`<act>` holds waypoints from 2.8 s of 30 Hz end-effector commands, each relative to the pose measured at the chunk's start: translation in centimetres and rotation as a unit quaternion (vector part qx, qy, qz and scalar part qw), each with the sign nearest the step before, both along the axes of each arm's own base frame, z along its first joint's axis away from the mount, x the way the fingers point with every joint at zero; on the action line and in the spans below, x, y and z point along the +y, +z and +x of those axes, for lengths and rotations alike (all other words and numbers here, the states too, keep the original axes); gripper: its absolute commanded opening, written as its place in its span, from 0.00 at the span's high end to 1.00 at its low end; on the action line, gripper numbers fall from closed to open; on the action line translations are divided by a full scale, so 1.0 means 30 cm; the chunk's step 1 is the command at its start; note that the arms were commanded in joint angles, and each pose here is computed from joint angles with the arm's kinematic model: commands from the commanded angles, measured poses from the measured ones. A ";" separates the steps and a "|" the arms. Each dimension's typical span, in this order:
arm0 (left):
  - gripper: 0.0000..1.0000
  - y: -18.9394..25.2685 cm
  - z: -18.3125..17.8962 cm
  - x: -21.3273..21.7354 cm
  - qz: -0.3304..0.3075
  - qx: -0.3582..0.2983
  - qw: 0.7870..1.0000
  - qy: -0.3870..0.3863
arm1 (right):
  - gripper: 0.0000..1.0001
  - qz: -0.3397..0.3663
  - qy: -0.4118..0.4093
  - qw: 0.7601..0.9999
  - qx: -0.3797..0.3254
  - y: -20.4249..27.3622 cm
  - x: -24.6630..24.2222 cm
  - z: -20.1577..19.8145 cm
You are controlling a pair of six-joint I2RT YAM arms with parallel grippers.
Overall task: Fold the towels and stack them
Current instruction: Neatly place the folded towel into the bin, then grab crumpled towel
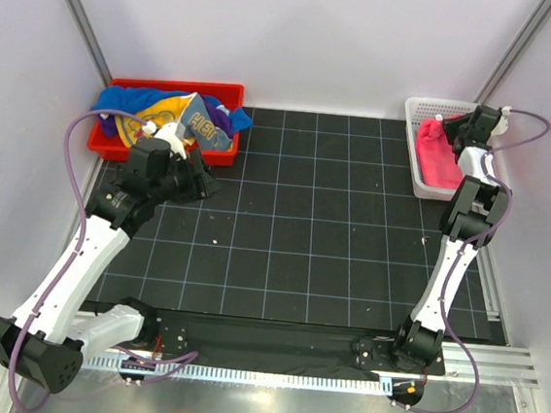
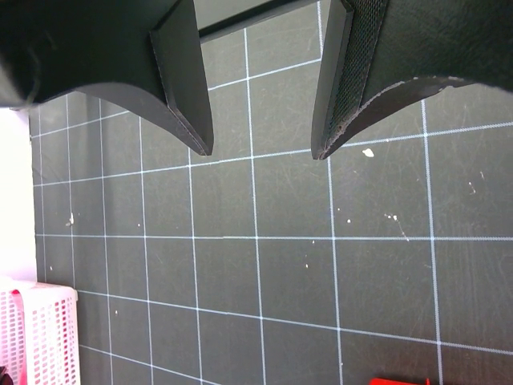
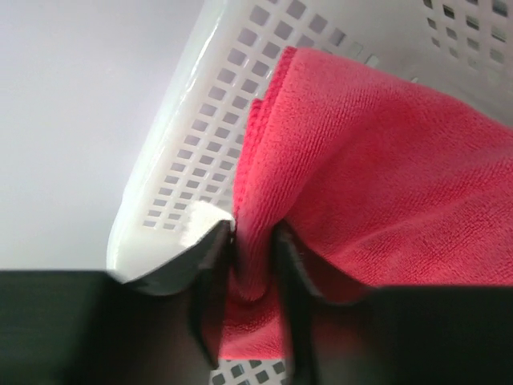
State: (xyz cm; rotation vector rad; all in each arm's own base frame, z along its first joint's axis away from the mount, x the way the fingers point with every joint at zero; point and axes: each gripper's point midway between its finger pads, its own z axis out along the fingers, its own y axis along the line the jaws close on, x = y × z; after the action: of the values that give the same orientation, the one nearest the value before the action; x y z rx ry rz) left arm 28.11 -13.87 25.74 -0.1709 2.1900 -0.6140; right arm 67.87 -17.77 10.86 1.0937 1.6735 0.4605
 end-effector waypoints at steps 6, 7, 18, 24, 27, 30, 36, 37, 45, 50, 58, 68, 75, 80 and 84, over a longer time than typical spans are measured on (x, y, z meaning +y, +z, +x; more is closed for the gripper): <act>0.44 -0.008 0.015 0.009 0.008 -0.004 1.000 0.002 | 0.34 -0.026 0.006 0.996 -0.080 0.235 -0.008 0.047; 0.44 -0.007 0.016 0.008 0.008 -0.005 1.000 0.002 | 0.31 -0.028 0.005 0.996 -0.085 0.263 -0.008 0.044; 0.43 -0.010 0.033 0.003 0.001 -0.002 1.000 0.010 | 0.30 0.000 0.006 0.992 -0.126 0.513 0.044 -0.040; 0.42 -0.002 0.063 0.002 -0.009 -0.002 1.000 0.030 | 0.30 0.022 0.028 0.991 -0.132 0.634 0.182 -0.141; 0.42 0.009 0.106 0.020 -0.004 -0.006 0.998 0.058 | 0.30 0.023 0.047 0.992 -0.111 0.615 0.290 -0.192; 0.42 0.010 0.172 0.044 0.011 -0.006 0.995 0.096 | 0.30 0.016 0.078 0.993 -0.085 0.614 0.434 -0.265; 0.38 0.008 0.372 0.135 0.072 -0.019 0.976 0.204 | 0.31 -0.024 0.161 0.985 -0.052 0.566 0.746 -0.414; 0.38 0.005 0.400 0.142 0.076 -0.019 0.974 0.213 | 0.31 -0.029 0.179 0.983 -0.037 0.520 0.809 -0.447; 0.38 -0.076 0.784 0.216 0.097 -0.005 0.957 0.273 | 0.32 -0.086 0.265 0.960 0.004 0.375 1.063 -0.663; 0.39 -0.188 0.947 0.225 0.114 0.018 0.951 0.286 | 0.32 -0.089 0.297 0.950 0.017 0.317 1.092 -0.731; 0.44 -0.364 1.051 0.216 0.116 0.059 0.944 0.304 | 0.32 -0.095 0.311 0.945 0.031 0.271 1.094 -0.760; 0.64 -0.414 1.034 0.235 0.122 0.074 0.936 0.321 | 0.36 -0.083 0.322 0.943 0.033 0.249 1.116 -0.759; 0.98 -0.377 1.011 0.256 0.129 0.068 0.933 0.328 | 0.39 -0.081 0.327 0.941 0.033 0.252 1.123 -0.768; 1.00 -0.227 1.023 0.280 0.124 0.024 0.934 0.335 | 0.39 -0.081 0.330 0.940 0.029 0.267 1.126 -0.770; 1.00 -0.073 1.015 0.308 0.120 -0.023 0.930 0.348 | 0.39 -0.083 0.333 0.939 0.025 0.274 1.134 -0.769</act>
State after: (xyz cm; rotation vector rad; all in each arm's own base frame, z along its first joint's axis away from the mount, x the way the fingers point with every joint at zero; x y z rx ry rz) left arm 58.31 -6.44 13.79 -0.7449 2.1659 0.0779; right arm 44.42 15.56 16.31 0.4471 2.1478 0.6674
